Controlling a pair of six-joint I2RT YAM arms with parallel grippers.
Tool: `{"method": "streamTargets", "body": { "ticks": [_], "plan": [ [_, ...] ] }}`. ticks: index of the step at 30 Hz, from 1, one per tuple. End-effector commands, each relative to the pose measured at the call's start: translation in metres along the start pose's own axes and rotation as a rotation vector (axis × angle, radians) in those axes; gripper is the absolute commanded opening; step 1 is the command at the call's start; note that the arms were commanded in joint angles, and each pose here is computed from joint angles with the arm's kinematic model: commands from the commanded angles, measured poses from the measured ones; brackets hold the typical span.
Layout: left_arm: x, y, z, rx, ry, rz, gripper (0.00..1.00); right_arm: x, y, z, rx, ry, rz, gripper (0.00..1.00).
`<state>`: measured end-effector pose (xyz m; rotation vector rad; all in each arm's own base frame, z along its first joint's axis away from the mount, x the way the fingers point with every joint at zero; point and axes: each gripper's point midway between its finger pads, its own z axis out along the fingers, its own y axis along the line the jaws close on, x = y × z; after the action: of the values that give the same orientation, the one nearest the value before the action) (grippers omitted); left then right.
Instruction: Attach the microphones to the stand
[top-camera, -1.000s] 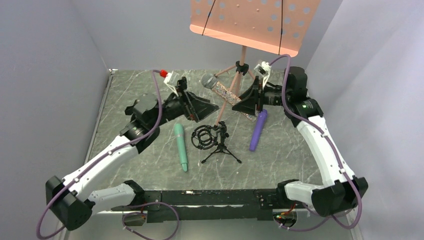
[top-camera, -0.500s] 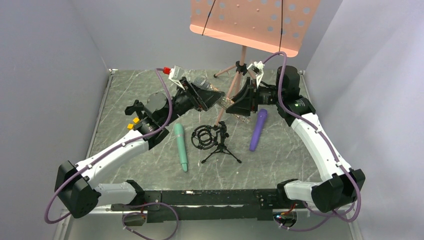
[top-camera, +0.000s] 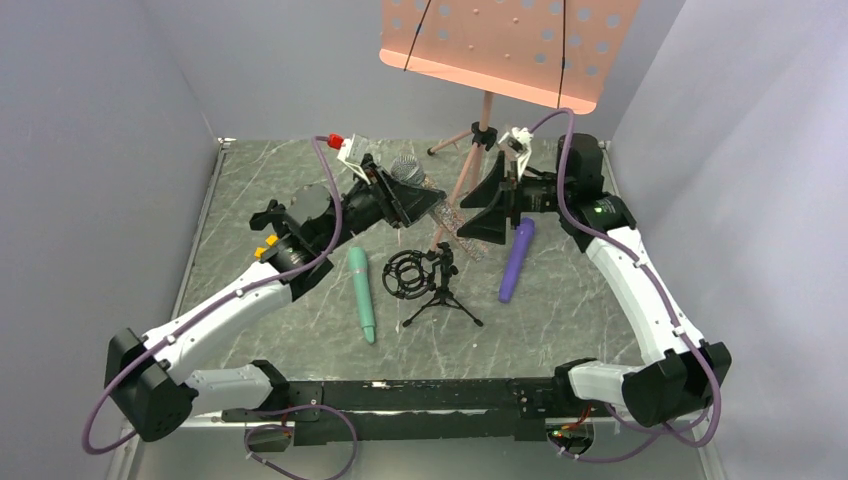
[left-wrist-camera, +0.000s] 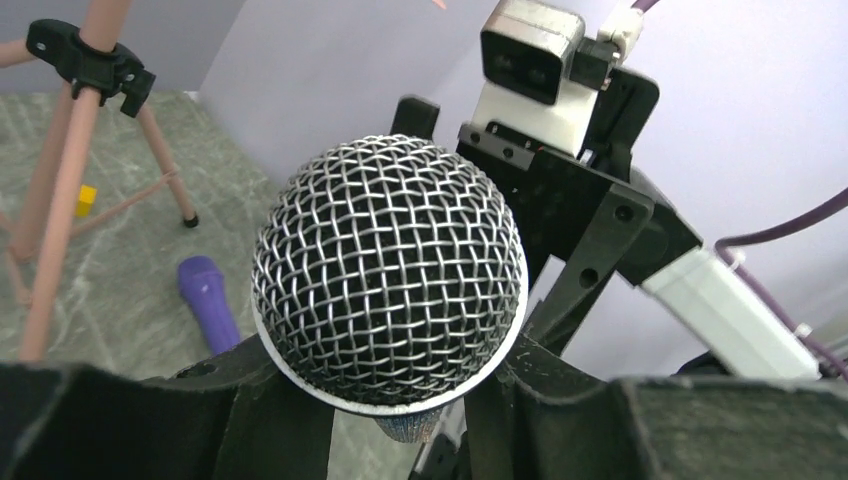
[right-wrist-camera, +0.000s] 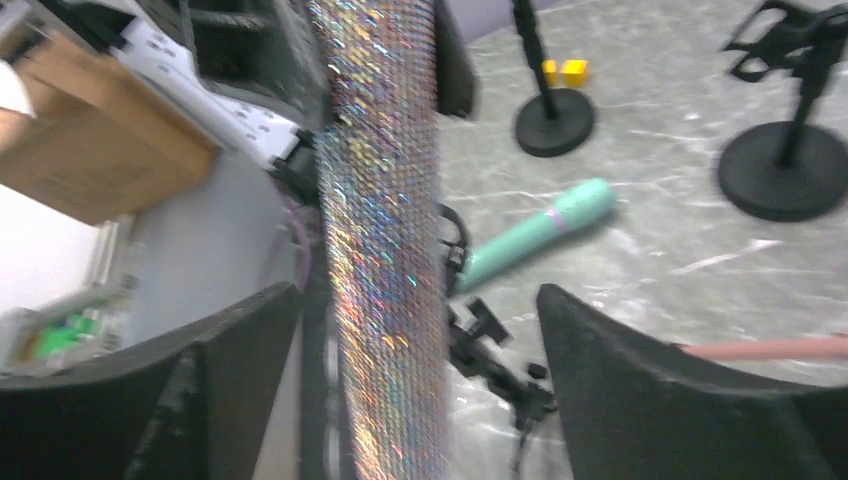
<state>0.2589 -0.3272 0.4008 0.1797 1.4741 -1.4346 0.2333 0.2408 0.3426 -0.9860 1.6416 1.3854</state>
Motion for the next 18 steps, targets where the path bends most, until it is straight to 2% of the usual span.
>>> {"method": "streamTargets", "body": {
  "ticks": [1,5,7,9,11,13,18],
  "plan": [
    [-0.046,-0.056,-0.025,0.1,-0.042,0.208,0.0,-0.017,0.003,-0.03,0.071,-0.026,-0.163,1.0],
    [-0.06,-0.077,-0.047,0.08,0.007,0.32,0.0,-0.015,-0.004,-0.061,0.147,-0.064,-0.22,1.0],
    [-0.064,-0.093,-0.059,0.099,0.05,0.368,0.0,-0.006,-0.019,-0.074,0.256,-0.069,-0.263,1.0],
    [-0.06,-0.099,-0.068,0.097,0.125,0.393,0.0,0.017,-0.046,-0.083,0.395,-0.053,-0.291,1.0],
    [-0.055,-0.103,-0.076,0.092,0.196,0.417,0.0,0.049,-0.073,-0.085,0.454,-0.021,-0.247,1.0],
    [-0.051,-0.097,-0.081,0.056,0.256,0.447,0.0,0.073,-0.08,-0.081,0.414,0.016,-0.225,1.0],
    [-0.046,-0.078,-0.08,-0.027,0.327,0.512,0.0,0.077,-0.075,-0.083,0.361,-0.005,-0.209,1.0]
  ]
}}
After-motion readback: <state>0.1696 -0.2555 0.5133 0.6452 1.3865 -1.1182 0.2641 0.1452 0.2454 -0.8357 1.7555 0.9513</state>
